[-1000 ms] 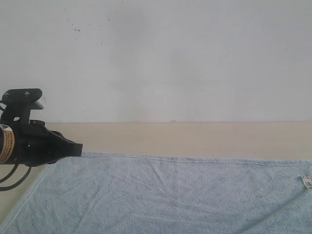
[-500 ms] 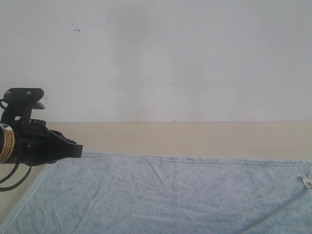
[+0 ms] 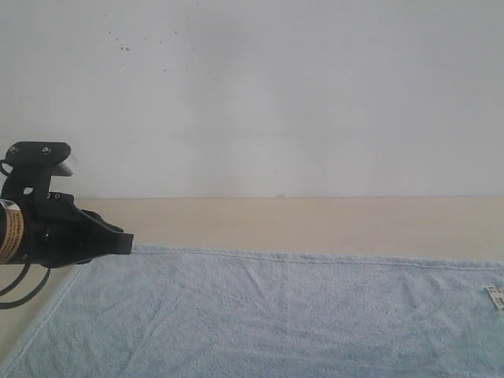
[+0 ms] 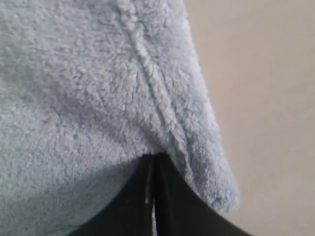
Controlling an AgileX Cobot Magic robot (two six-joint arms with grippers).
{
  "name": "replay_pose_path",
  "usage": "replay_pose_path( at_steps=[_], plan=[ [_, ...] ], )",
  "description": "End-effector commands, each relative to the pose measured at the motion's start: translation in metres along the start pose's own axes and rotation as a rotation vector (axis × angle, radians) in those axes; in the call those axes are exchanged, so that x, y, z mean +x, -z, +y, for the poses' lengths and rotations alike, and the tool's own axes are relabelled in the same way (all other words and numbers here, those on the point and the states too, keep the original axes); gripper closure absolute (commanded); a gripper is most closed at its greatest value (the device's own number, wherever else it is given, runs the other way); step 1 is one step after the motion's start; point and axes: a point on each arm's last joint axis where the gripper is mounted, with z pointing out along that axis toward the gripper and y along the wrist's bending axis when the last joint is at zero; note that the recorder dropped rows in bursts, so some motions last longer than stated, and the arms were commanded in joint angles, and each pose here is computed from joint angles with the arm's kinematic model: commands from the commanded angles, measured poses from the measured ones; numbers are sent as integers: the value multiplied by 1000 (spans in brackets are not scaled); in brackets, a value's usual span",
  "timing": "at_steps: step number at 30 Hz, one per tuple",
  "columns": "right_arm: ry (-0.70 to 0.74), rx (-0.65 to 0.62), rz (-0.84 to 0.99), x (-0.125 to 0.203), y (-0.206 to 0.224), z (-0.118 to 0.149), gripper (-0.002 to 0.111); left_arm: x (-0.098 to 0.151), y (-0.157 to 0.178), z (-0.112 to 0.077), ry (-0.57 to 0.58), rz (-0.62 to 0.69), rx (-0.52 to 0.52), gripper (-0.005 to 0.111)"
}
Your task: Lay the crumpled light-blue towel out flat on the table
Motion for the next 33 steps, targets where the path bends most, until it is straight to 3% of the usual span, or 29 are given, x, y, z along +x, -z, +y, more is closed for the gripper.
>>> replay_pose_path(
  at_steps=[1, 7, 13, 17, 20, 23, 26, 29, 33],
  plan=[
    [13, 160, 95, 13, 2, -16, 109, -2, 0, 0, -10, -7, 2, 103],
    [4, 98, -232, -3, 50, -16, 109, -2, 0, 0, -15, -7, 2, 103],
    [-7, -193, -626, -3, 107, 6, 109, -19, 12, -3, -38, -73, 8, 103],
    [213, -384, -785, 13, 138, 48, 109, -38, 49, -9, 15, -204, 4, 103],
    [484, -410, -930, 34, 160, 80, 109, -41, 97, -6, 45, -322, -108, 103],
    [736, -432, -1058, 63, 178, 106, 109, -19, 142, 6, 81, -387, -321, 103],
    [917, -484, -1112, 91, 188, 123, 109, 15, 177, 14, 115, -441, -453, 103],
    [948, -556, -1154, 110, 199, 127, 109, 44, 205, 8, 120, -545, -421, 103],
    [778, -698, -1374, 133, 229, 105, 109, 76, 239, -8, 52, -747, -290, 103]
  ],
)
